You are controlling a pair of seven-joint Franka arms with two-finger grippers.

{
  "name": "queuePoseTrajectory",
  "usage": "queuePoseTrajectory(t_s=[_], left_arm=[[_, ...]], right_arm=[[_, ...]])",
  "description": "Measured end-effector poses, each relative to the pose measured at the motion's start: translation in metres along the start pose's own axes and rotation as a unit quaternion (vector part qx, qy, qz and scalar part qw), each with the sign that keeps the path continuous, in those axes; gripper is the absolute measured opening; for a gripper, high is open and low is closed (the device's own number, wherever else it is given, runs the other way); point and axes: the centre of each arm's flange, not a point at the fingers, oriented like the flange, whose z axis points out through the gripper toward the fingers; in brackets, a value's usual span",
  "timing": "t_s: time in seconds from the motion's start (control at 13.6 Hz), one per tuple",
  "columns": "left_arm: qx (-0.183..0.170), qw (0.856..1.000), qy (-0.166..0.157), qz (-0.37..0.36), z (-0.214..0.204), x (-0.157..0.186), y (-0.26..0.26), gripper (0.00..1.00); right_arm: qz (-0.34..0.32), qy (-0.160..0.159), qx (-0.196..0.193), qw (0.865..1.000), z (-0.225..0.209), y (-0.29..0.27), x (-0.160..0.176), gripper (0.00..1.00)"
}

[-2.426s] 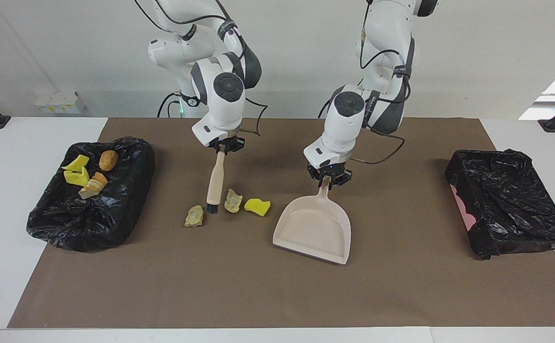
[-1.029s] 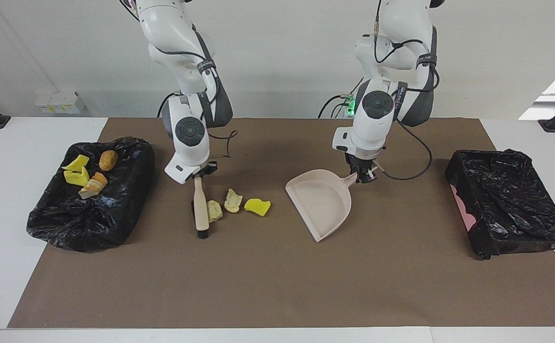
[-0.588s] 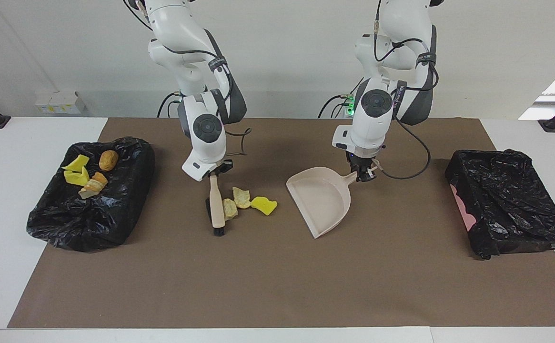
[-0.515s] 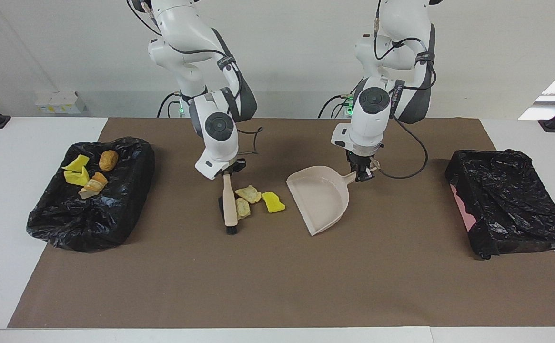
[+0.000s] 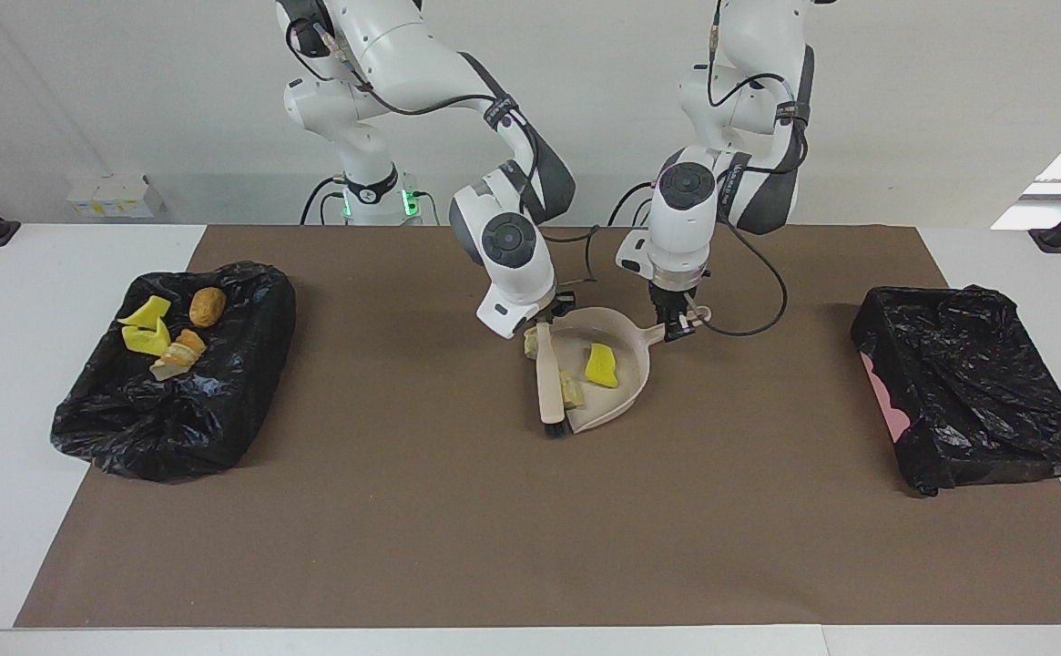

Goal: Sweep and dump trash in bin
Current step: 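Brush the yellow and beige pieces into the left gripper's dustpan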

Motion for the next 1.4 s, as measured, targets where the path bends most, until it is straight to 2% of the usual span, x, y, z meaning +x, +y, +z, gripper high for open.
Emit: queuePoseTrajectory(t_s=[0.44,0.74,0.88,1.03,1.25,1.4], left_arm=[[-0.001,1.0,0.0,0.005,0.001,-0.004,-0.003,0.31],[-0.001,1.0,0.0,0.027,0.001,-0.005,-0.004,0.31],[-0.001,0.999,-0.001,0.034,0.002,-0.007,-0.005,0.31],[-0.002,0.999,-0.001,0.035,0.003,-0.008,-0.004,0.31],[0.001,0.999,0.002,0.039,0.004,-0.011,-0.001,0.31],[0.001,0.999,0.002,0.041,0.004,-0.013,0.001,0.31]], right_arm=[[-0.006,0.004,0.01,1.0,-0.015,0.001,0.003,0.26],[0.018,-0.007,0.011,1.0,-0.072,0.04,-0.004,0.26],[0.033,-0.019,-0.008,0.999,-0.091,0.071,-0.009,0.26],[0.041,-0.031,-0.031,0.998,-0.08,0.09,-0.02,0.26],[0.041,-0.04,-0.051,0.997,-0.034,0.098,-0.048,0.26],[0.03,-0.031,-0.057,0.997,-0.013,0.083,-0.058,0.26]])
